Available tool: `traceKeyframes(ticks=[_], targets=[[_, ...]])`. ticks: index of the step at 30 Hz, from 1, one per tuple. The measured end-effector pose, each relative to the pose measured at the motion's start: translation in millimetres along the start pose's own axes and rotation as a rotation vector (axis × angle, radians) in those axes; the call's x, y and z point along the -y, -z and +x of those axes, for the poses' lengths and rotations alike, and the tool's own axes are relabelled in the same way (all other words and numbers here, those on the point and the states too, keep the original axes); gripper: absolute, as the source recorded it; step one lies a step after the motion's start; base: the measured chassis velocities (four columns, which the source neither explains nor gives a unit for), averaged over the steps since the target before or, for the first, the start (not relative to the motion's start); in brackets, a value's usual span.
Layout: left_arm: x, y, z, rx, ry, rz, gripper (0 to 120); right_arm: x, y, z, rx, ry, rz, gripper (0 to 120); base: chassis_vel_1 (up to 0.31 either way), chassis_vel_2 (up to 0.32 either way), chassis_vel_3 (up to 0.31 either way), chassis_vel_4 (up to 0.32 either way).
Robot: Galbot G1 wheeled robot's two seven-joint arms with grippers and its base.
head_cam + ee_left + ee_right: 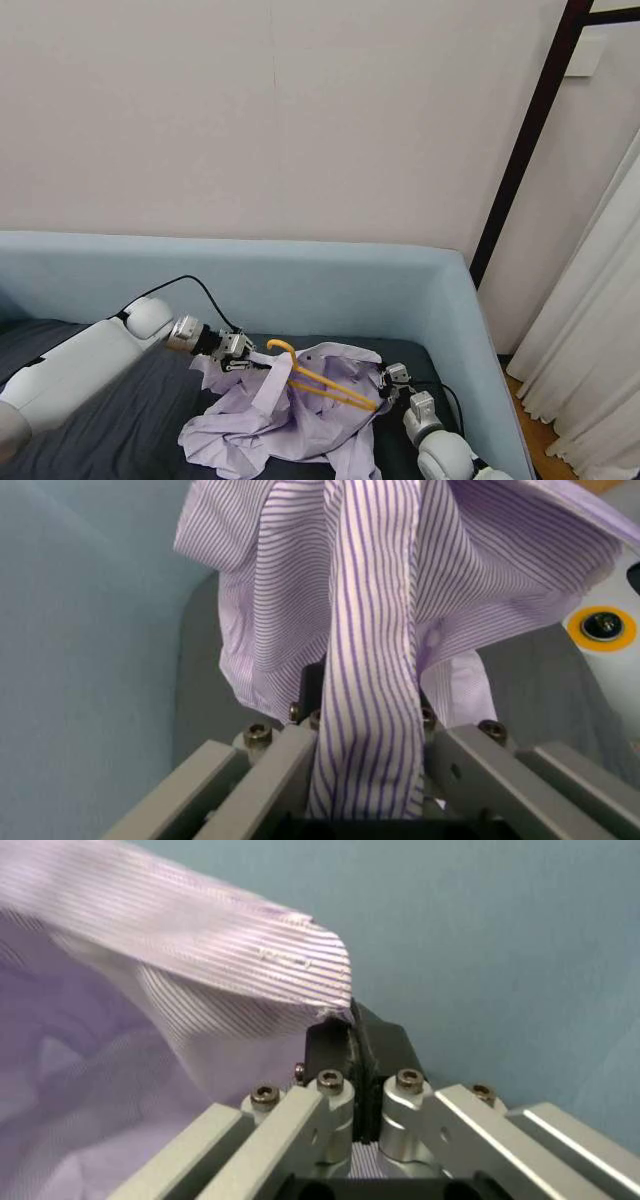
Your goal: Pick up the clothes from the sofa and hang them on the clothes hanger.
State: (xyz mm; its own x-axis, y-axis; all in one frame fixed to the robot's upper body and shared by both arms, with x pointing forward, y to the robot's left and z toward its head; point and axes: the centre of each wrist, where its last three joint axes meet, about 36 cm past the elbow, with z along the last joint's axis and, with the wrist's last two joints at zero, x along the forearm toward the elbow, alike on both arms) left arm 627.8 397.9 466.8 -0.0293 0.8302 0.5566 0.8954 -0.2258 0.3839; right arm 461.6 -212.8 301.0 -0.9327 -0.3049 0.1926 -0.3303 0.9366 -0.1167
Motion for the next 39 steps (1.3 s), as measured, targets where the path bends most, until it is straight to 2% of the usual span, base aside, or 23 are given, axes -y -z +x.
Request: traceKeyframes(ticks=[6, 10, 15, 21, 28, 31, 39], targets=[[0.3, -2.6, 8.8, -0.027, 0.015, 0.001, 1, 2.7, 19.9, 8.6, 0.032, 0.022, 0.018, 0, 0.0, 0.0, 0.0, 0.0], [3.8, -9.9, 14.2, -0.052, 0.055, 0.022, 1, 4.9, 38.3, 31.5, 0.052, 0.04, 0.046, 0, 0.0, 0.0, 0.0, 0.0], [4.1, -13.5, 19.8, -0.052, 0.103, 0.053, 1, 17.5, 60.1, 54.5, 0.067, 0.053, 0.087, 0, 0.0, 0.0, 0.0, 0.0], [-3.0, -7.3, 28.8, -0.034, 0.137, 0.07, 1, 32.0, 84.0, 61.6, 0.086, 0.047, 0.122, 0, 0.0, 0.0, 0.0, 0.0], [-9.0, 1.9, 35.3, -0.055, 0.134, 0.077, 1, 31.6, 96.1, 63.5, 0.1, 0.041, 0.123, 0, 0.0, 0.0, 0.0, 0.0], [-7.5, 8.5, 34.4, -0.09, 0.121, 0.073, 1, 28.0, 104.5, 69.7, 0.118, 0.048, 0.118, 0, 0.0, 0.0, 0.0, 0.0], [-1.8, -0.5, 45.9, -0.133, 0.173, 0.099, 1, 25.7, 110.9, 84.2, 0.131, 0.067, 0.124, 0, 0.0, 0.0, 0.0, 0.0]])
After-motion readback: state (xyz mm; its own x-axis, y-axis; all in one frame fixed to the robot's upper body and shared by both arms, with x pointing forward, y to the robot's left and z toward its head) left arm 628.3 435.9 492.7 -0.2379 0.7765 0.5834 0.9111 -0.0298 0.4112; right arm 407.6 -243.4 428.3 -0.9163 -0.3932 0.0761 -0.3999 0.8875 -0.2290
